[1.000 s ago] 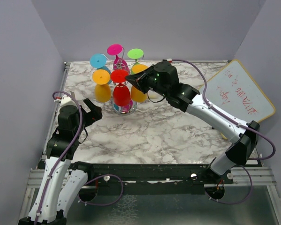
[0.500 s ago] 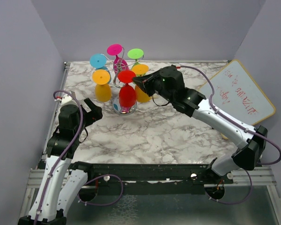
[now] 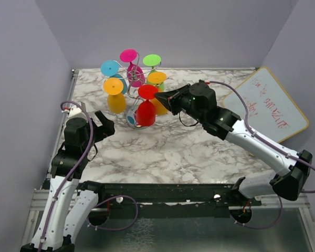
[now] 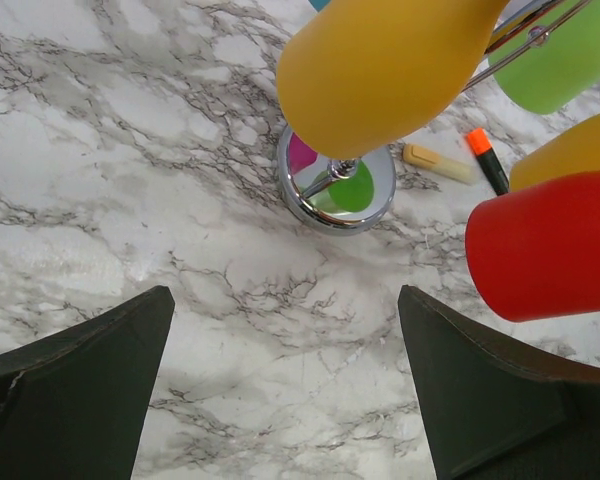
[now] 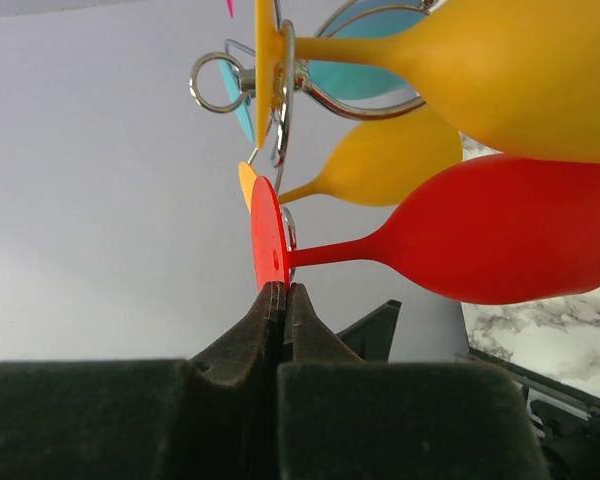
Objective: Take the wine glass off the wine glass rack
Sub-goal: Pick up the wine glass from the wine rack, then place the wine glass at the center of the board.
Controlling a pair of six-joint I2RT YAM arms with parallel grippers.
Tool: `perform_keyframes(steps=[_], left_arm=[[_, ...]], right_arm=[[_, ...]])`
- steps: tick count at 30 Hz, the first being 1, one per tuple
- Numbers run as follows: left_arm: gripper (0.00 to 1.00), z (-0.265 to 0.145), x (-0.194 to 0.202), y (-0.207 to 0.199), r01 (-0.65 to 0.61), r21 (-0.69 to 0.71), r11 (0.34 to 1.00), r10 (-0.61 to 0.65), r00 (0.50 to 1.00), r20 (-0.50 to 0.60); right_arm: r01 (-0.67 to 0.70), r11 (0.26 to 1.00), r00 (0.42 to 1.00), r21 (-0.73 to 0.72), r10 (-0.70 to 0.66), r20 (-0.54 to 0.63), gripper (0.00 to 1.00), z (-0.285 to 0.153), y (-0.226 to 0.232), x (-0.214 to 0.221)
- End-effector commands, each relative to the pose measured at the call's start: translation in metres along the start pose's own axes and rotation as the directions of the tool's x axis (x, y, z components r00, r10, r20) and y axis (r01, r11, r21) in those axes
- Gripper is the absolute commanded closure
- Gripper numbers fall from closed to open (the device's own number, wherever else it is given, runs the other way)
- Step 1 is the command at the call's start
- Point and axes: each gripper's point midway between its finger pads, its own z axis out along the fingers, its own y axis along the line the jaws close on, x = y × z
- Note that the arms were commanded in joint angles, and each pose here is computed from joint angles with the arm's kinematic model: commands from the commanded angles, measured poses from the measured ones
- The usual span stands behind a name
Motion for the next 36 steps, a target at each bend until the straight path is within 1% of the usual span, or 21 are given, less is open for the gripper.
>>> perform_keyframes(steps=[1, 4, 8, 11, 15, 18, 21, 24, 25, 26, 28, 32, 34, 36], left_arm=[[0.04, -0.016, -0.008, -0.008, -0.058, 0.040, 0.997, 0.058, 0.998, -0.002], [0.04, -0.020, -0.003, -0.018, -0.020, 0.093, 0.995, 0.023, 0.999, -0.028], [0.04, -0.027, 0.004, -0.038, 0.014, 0.197, 0.980, 0.003, 0.997, -0.084], [0.04, -0.037, 0.005, -0.052, 0.012, 0.276, 0.961, 0.017, 0.995, -0.102], [0.04, -0.053, 0.012, -0.075, 0.019, 0.414, 0.910, 0.049, 0.987, -0.152], [0.04, -0.064, 0.028, -0.091, 0.046, 0.524, 0.851, 0.080, 0.973, -0.216], [0.05, -0.078, 0.039, -0.109, 0.109, 0.633, 0.767, 0.085, 0.960, -0.268], [0.08, -0.092, 0.046, -0.127, 0.191, 0.735, 0.650, 0.079, 0.946, -0.316], [0.10, -0.094, 0.049, -0.131, 0.217, 0.756, 0.618, 0.076, 0.940, -0.332], [0.12, -0.096, 0.051, -0.133, 0.239, 0.770, 0.592, 0.075, 0.935, -0.347], [0.16, -0.097, 0.056, -0.132, 0.240, 0.781, 0.576, 0.076, 0.936, -0.343], [0.22, -0.097, 0.065, -0.131, 0.239, 0.800, 0.550, 0.075, 0.940, -0.333], [0.26, -0.098, 0.065, -0.133, 0.259, 0.813, 0.521, 0.051, 0.942, -0.332], [0.27, -0.098, 0.064, -0.137, 0.273, 0.835, 0.479, 0.031, 0.945, -0.327]], right_arm=[[-0.002, 0.999, 0.997, -0.040, -0.001, -0.077, 1.00, -0.017, 0.003, 0.012], [0.016, 0.999, 0.994, -0.038, -0.020, -0.109, 0.99, -0.022, -0.005, 0.017], [0.061, 0.998, 0.985, -0.033, -0.066, -0.159, 0.99, -0.034, -0.015, 0.023], [0.112, 0.993, 0.977, -0.033, -0.116, -0.178, 1.00, -0.045, -0.033, 0.024], [0.214, 0.976, 0.961, -0.040, -0.217, -0.170, 0.99, -0.061, -0.065, 0.019], [0.289, 0.955, 0.940, -0.074, -0.297, -0.168, 1.00, -0.072, -0.082, 0.017], [0.387, 0.913, 0.896, -0.131, -0.406, -0.181, 0.99, -0.082, -0.094, 0.020], [0.471, 0.865, 0.849, -0.171, -0.498, -0.180, 1.00, -0.088, -0.103, 0.021], [0.501, 0.843, 0.826, -0.195, -0.533, -0.183, 1.00, -0.091, -0.103, 0.022], [0.531, 0.809, 0.797, -0.252, -0.578, -0.175, 1.00, -0.094, -0.097, 0.026], [0.573, 0.756, 0.747, -0.316, -0.640, -0.178, 1.00, -0.099, -0.094, 0.032], [0.611, 0.685, 0.671, -0.396, -0.714, -0.201, 1.00, -0.103, -0.096, 0.045], [0.608, 0.661, 0.647, -0.439, -0.733, -0.209, 1.00, -0.104, -0.098, 0.051], [0.589, 0.638, 0.627, -0.495, -0.748, -0.218, 1.00, -0.107, -0.093, 0.059]])
